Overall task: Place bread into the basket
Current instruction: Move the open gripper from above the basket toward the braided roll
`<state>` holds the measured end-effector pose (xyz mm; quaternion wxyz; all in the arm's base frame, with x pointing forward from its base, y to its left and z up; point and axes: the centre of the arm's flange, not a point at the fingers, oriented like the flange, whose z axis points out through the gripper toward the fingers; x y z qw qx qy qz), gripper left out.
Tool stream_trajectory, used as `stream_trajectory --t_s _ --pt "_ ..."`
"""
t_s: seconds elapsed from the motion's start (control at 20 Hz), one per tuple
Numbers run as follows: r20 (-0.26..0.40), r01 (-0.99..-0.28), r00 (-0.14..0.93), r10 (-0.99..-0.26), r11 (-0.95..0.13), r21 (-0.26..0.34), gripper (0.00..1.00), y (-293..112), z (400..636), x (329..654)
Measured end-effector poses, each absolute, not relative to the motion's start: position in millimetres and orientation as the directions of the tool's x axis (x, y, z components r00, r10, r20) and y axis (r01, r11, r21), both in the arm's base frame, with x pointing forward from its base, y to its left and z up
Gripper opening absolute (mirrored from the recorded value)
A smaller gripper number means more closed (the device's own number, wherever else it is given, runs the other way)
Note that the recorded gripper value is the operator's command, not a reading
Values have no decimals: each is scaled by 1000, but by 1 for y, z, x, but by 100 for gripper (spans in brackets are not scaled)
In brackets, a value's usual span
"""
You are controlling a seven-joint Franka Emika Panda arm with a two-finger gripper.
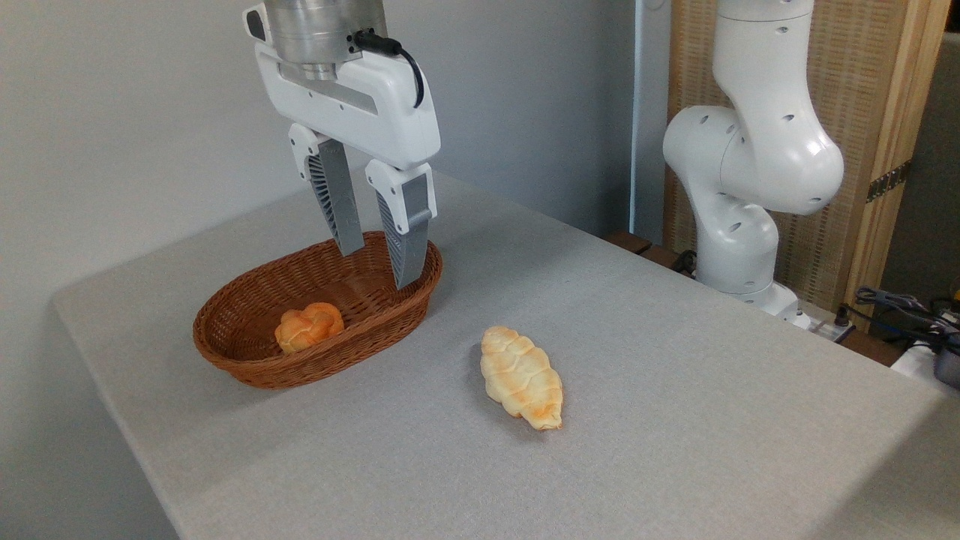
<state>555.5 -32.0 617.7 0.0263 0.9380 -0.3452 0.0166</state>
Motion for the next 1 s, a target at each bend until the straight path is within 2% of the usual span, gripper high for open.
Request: stream_trajectory --t_s 0.3,0.7,0.85,0.95,1.0 --pt "67 -638 770 -635 -768 61 100 -28 618 556" --pt "66 -637 771 -634 -768 64 100 -28 614 554" --pt "87 -640 768 -635 -767 48 100 -27 607 545" --pt "98 -674 737 -668 -738 38 100 -26 600 532" --pt "98 -717 696 -712 -696 35 100 -25 597 522"
